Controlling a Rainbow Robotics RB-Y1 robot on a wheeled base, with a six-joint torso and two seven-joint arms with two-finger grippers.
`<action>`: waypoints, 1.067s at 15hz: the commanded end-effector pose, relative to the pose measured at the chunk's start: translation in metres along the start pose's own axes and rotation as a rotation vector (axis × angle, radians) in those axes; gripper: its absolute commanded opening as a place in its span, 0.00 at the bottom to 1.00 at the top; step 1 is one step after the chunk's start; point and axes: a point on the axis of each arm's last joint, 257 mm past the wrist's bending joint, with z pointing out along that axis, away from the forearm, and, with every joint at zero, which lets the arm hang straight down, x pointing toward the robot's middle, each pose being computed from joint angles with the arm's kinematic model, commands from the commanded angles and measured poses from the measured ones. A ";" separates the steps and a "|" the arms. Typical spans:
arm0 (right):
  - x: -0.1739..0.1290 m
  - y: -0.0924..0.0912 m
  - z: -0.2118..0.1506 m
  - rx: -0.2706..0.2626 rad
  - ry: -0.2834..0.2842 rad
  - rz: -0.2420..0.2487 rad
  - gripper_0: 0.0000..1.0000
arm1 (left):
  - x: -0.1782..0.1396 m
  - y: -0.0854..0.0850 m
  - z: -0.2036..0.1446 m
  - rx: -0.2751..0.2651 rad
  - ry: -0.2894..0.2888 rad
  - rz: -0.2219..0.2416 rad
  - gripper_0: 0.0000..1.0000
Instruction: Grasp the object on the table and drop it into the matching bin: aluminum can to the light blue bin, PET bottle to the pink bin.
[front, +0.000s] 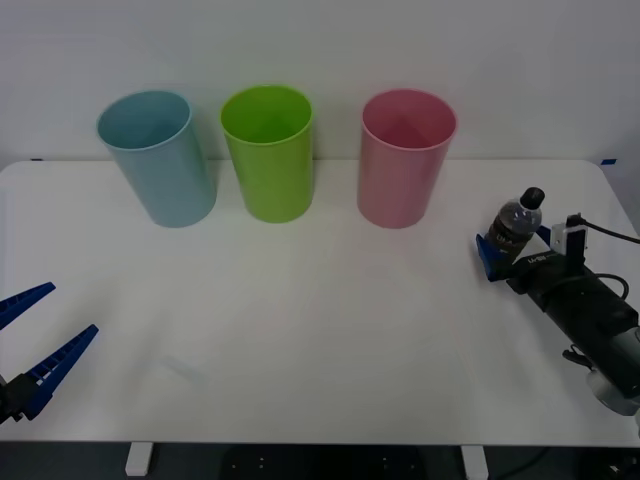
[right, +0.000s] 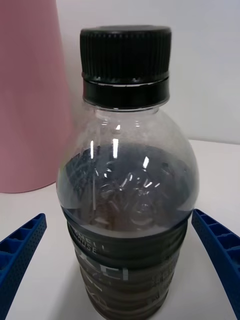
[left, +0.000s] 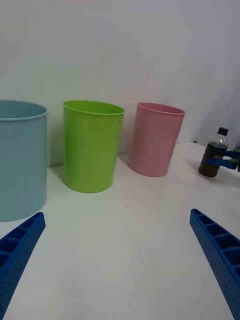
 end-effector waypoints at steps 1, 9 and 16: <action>0.000 0.001 0.007 0.015 0.011 -0.009 1.00 | 0.000 0.000 0.000 0.000 0.000 0.000 1.00; 0.002 0.003 0.011 0.025 0.024 -0.014 0.00 | 0.000 0.000 0.000 0.000 0.000 0.000 1.00; -0.003 0.009 0.015 0.030 0.010 0.015 0.00 | 0.000 0.000 0.000 0.000 0.000 0.000 1.00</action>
